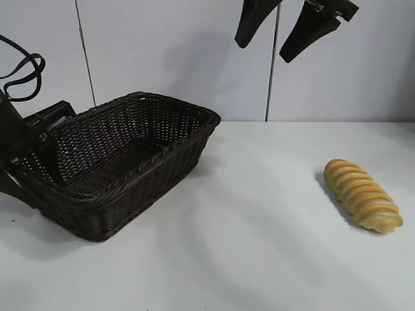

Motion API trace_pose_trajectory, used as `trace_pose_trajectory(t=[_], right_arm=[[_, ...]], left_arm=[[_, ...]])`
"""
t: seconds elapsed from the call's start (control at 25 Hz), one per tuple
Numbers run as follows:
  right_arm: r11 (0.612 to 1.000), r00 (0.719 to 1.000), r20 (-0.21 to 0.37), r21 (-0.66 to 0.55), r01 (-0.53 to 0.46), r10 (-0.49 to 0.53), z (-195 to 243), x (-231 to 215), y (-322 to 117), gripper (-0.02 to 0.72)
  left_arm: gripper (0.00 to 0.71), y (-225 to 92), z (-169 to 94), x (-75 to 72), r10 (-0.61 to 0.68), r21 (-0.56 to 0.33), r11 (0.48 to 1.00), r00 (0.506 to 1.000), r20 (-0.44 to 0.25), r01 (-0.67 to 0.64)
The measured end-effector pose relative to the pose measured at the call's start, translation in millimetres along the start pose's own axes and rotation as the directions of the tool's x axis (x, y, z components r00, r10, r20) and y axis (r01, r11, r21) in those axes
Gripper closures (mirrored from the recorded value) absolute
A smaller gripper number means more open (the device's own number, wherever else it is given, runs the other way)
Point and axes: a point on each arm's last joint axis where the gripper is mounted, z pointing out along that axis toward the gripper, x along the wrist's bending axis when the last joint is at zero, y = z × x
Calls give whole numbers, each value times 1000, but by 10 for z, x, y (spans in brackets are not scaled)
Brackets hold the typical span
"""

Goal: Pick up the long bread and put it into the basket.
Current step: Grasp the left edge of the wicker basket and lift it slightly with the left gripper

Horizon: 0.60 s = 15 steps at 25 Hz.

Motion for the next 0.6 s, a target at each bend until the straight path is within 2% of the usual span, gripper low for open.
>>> trace_pose_trajectory(t=[0.28, 0.4, 0.6], right_arm=[[1000, 1000, 0, 0, 0, 0, 0, 0, 0, 164], [1000, 1000, 0, 0, 0, 0, 0, 0, 0, 164], [1000, 1000, 0, -1, 0, 0, 0, 0, 1, 164]], left_arm=[[613, -17, -57, -4, 29, 16, 999, 999, 13, -29], [613, 18, -146, 7, 90, 50, 995, 996, 22, -91], [613, 84, -275, -23, 164, 120, 977, 982, 93, -174]])
